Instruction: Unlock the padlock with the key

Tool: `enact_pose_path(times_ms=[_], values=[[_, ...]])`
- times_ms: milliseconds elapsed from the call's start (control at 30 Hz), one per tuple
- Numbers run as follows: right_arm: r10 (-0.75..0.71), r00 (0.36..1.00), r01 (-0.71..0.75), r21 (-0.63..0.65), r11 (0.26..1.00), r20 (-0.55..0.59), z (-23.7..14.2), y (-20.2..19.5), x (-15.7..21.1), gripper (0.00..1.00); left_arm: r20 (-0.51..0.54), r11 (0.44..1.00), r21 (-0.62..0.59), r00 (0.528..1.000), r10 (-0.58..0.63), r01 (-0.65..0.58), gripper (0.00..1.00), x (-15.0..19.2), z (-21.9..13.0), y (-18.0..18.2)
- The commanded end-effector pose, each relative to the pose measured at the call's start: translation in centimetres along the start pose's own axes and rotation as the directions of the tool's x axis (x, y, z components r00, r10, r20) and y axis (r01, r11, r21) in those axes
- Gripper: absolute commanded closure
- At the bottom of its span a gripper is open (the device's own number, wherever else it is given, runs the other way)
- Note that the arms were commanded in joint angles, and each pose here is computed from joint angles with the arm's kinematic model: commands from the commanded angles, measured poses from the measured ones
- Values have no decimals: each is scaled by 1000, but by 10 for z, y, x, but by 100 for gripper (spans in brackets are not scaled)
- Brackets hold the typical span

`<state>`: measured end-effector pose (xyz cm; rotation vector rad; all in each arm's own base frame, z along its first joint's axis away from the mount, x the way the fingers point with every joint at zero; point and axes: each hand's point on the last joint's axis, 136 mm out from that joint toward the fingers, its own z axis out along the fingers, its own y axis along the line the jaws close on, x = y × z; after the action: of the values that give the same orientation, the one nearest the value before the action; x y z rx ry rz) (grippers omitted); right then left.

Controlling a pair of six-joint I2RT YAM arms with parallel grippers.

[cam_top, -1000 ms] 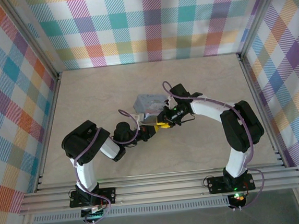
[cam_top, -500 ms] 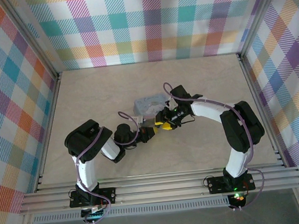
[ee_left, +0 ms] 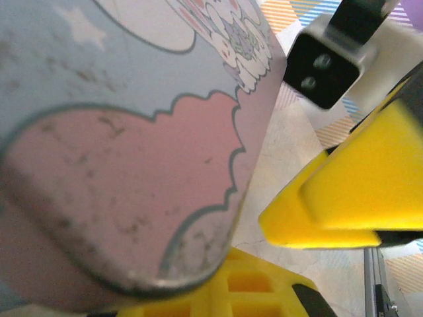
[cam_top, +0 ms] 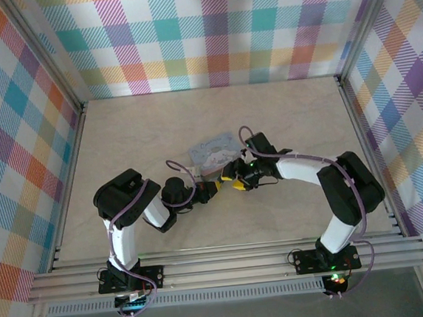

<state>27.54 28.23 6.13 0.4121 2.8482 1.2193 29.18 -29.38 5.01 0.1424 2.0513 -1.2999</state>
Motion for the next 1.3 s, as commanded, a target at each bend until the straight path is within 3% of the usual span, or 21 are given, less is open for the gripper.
enact_pose_path(times_ms=[0,200,533,1067,1267], values=[[35,997,-32,-33,999,73,10,8,-6,45,-15,999,-35,1000,12,-12,100,10,0,10],[58,993,-54,-42,998,105,26,8,-12,43,-19,999,-37,1000,8,-9,100,12,2,10],[32,980,-29,-20,999,196,21,12,-26,47,-20,999,-34,1000,8,-8,100,13,1,9],[-21,975,16,24,1000,223,18,23,-33,45,-25,999,-33,1000,7,-8,100,14,1,10],[-10,982,0,49,999,187,29,14,-30,53,-25,1000,-26,1000,9,-9,100,13,1,7]])
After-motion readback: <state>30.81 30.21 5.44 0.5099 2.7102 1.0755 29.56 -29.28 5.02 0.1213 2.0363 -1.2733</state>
